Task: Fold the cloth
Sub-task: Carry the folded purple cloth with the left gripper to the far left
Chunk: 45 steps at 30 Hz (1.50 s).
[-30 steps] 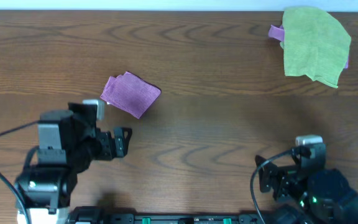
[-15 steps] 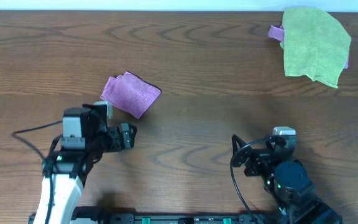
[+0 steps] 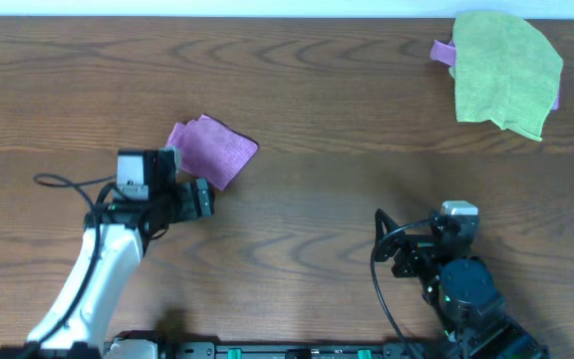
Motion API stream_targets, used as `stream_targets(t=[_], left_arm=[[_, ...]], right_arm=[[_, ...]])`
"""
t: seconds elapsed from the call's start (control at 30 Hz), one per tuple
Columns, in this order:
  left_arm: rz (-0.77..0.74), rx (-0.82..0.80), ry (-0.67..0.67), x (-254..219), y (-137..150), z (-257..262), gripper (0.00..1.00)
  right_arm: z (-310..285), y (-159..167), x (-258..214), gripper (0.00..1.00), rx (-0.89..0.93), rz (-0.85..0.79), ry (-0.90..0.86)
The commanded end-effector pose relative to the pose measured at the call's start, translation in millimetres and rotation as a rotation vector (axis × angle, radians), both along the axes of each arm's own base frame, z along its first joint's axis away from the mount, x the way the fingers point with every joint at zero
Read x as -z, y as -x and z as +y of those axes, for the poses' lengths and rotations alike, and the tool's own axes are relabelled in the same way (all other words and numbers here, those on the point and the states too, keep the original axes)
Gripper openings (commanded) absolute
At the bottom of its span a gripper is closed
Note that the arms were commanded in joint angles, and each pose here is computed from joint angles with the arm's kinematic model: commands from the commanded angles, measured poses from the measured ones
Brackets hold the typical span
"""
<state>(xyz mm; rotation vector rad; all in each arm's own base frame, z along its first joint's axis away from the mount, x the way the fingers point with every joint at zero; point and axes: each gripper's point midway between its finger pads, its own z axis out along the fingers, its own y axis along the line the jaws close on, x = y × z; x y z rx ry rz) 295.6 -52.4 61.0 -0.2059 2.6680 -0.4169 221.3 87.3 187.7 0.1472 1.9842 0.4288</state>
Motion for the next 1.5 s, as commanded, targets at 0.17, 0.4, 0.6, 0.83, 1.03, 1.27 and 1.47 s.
stream_targets(t=[0.17,0.4,0.6,0.83,1.03,1.27,1.47], left_arm=[[0.008,0.004,0.006,5,-43,-2,0.95],[-0.068,-0.073,0.038,-1,-66,26,0.95],[-0.035,-0.070,0.121,16,-70,26,0.95],[-0.048,-0.073,0.122,29,-81,28,0.95],[-0.051,-0.070,0.148,37,-86,24,0.95],[-0.054,-0.076,0.179,50,-94,23,0.95],[-0.064,-0.083,0.234,59,-102,18,0.95]], right_arm=[[3,3,5,0.99,-0.027,0.019,0.011],[5,7,11,0.99,-0.048,0.045,0.016],[5,7,11,0.99,-0.047,0.046,0.018],[3,10,18,0.99,-0.051,0.075,0.034],[6,12,20,0.99,-0.068,0.087,0.032],[6,12,13,0.99,-0.068,0.075,0.025],[5,13,13,0.99,-0.068,0.080,0.028]])
